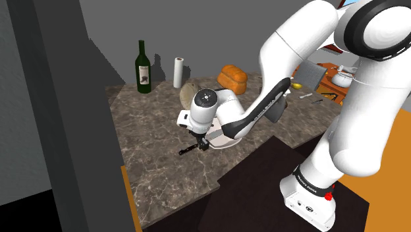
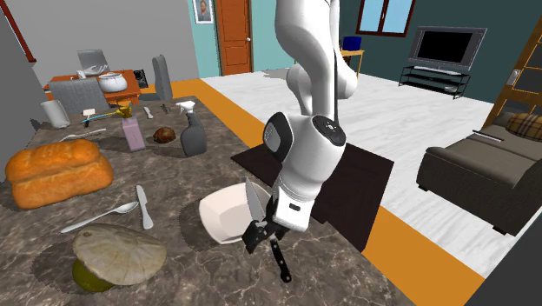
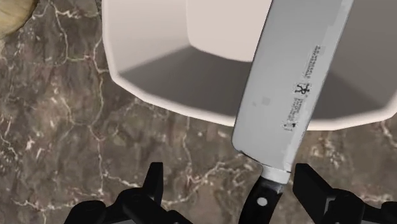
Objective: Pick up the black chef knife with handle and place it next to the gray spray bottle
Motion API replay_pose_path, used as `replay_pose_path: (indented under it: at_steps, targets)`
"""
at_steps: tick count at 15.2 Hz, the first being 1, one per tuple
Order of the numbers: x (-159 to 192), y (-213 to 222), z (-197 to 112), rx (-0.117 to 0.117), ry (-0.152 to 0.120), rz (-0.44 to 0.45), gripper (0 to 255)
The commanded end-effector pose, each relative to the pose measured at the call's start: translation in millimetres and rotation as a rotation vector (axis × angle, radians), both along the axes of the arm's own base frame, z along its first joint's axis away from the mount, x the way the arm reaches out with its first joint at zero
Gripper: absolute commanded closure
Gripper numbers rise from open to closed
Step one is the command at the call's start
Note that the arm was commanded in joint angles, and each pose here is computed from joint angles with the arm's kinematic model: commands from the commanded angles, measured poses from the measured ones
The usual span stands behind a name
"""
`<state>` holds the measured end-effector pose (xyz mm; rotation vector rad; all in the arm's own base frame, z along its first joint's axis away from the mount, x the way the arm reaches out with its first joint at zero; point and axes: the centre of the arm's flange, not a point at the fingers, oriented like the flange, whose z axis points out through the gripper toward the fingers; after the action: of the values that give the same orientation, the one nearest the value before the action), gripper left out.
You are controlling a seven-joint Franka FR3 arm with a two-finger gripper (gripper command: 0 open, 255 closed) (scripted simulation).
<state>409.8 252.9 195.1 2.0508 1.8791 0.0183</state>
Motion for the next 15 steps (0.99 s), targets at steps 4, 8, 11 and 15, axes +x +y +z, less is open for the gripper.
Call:
replay_pose_path:
  at_steps: [4, 8, 11, 15]
  targets:
    - [0, 0, 0, 0.0, 0.0, 0.0, 255]
    - [-2, -1, -1, 0.0, 0.0, 0.0, 255]
    - [0, 0, 5, 0.0, 0.0, 0.0, 255]
    - [0, 0, 26, 0.0, 0.0, 0.0, 255]
